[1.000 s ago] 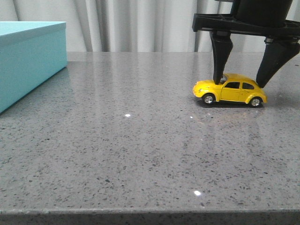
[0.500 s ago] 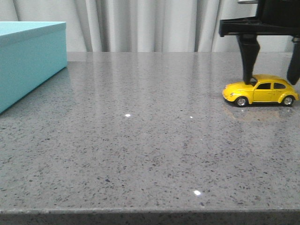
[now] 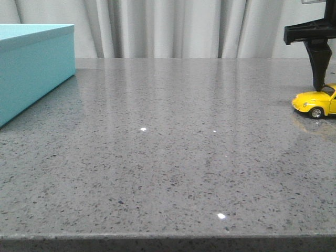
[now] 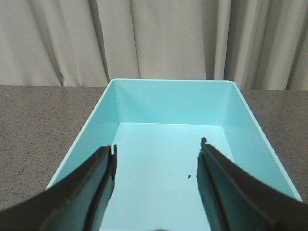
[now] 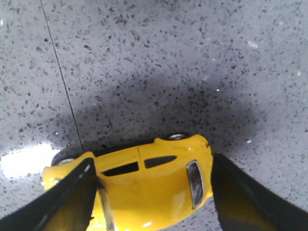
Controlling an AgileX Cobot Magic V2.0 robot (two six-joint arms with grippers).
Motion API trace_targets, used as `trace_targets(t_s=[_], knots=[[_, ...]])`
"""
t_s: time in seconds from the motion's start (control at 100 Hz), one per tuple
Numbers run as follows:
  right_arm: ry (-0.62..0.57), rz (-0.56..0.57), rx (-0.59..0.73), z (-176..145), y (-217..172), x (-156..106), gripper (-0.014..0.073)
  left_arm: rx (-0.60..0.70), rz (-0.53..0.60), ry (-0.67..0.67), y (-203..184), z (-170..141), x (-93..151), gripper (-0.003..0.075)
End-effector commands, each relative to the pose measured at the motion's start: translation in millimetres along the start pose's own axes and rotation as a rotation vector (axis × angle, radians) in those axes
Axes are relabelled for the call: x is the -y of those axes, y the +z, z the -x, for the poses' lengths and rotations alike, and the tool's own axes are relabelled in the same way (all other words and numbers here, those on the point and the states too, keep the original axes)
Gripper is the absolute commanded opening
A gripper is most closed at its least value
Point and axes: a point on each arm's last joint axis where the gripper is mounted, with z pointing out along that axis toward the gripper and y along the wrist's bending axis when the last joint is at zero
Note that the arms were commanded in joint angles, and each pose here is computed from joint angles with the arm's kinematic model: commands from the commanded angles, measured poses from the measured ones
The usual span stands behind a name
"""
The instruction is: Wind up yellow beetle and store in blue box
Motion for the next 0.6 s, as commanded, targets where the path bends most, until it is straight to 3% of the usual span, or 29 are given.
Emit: trace_targets(t_s=[0.0, 0.29, 0.59], knots=[[-0.009, 0.018, 0.043, 2, -20, 6, 0.0509, 0.092, 0.007, -0.018, -1, 17, -1, 0.0376], [-0.019, 0.318, 0.317, -14, -120, -1, 0.0509, 0.092, 0.007, -0.018, -1, 17, -1, 0.0376], [-0.036, 0.351, 0.343, -24, -137, -1, 0.0509, 0.092, 0.007, -0.018, -1, 17, -1, 0.0376]])
